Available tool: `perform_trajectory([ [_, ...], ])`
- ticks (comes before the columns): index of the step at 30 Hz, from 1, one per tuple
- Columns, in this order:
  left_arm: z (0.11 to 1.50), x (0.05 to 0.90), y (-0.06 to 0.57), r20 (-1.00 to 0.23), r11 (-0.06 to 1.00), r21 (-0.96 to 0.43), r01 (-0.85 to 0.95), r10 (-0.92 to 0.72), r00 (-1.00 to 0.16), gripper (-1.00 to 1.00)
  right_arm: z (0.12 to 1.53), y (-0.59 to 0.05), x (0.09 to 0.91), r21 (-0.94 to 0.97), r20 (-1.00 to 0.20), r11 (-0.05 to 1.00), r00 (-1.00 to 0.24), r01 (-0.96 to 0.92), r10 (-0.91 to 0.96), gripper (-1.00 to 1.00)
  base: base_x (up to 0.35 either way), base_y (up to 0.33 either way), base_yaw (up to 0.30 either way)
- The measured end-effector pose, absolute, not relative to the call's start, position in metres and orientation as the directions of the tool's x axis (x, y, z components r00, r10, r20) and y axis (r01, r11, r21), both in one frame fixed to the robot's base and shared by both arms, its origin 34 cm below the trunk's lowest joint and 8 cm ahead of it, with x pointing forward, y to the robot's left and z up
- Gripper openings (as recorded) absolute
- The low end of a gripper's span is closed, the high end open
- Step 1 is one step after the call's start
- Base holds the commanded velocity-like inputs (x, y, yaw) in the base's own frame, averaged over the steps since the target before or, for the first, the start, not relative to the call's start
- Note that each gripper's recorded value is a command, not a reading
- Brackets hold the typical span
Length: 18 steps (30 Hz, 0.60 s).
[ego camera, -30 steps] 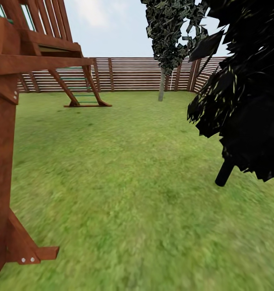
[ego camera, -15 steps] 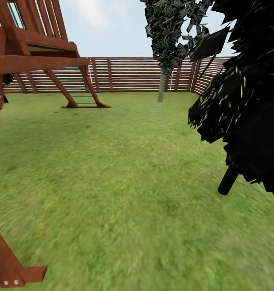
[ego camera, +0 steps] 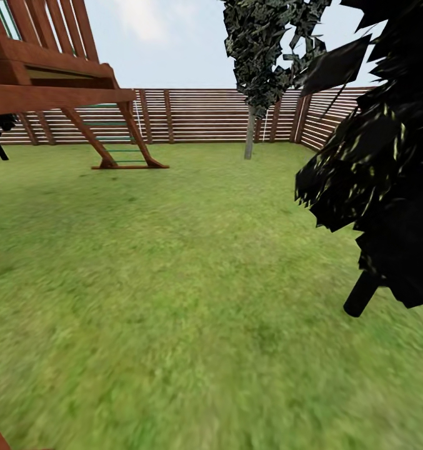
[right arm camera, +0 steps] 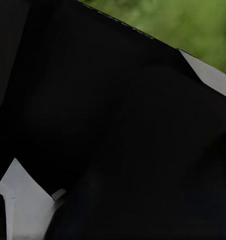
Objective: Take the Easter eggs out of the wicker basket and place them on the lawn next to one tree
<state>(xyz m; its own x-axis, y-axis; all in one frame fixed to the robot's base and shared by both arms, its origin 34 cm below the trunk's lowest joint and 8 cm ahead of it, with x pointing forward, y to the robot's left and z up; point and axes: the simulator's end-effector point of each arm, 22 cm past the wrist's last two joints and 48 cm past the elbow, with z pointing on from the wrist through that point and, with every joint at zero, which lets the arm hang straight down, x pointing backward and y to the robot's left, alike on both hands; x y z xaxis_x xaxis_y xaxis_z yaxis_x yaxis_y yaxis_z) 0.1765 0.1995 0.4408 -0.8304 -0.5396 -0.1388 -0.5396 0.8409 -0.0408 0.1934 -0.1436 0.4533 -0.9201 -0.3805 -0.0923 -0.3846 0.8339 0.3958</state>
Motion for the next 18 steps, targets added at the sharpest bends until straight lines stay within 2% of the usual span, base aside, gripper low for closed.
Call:
perform_trajectory([
  [11, 0.4408, 0.1765, 0.1996, -0.139, 0.841, -0.041, -0.54, -0.54, -0.83, 1.0, 0.4533, -0.1434, 0.1933, 0.396, -0.092, 0.834, -0.92, -0.385, -0.38, 1.0, 0.343, 0.004, 0.0],
  [18, 0.4408, 0.1765, 0.1996, -0.139, 0.84, -0.041, -0.54, -0.54, -0.83, 1.0, 0.4533, -0.1434, 0.1933, 0.396, -0.092, 0.834, -0.92, -0.385, -0.381, 1.0, 0.343, 0.078, 0.0],
])
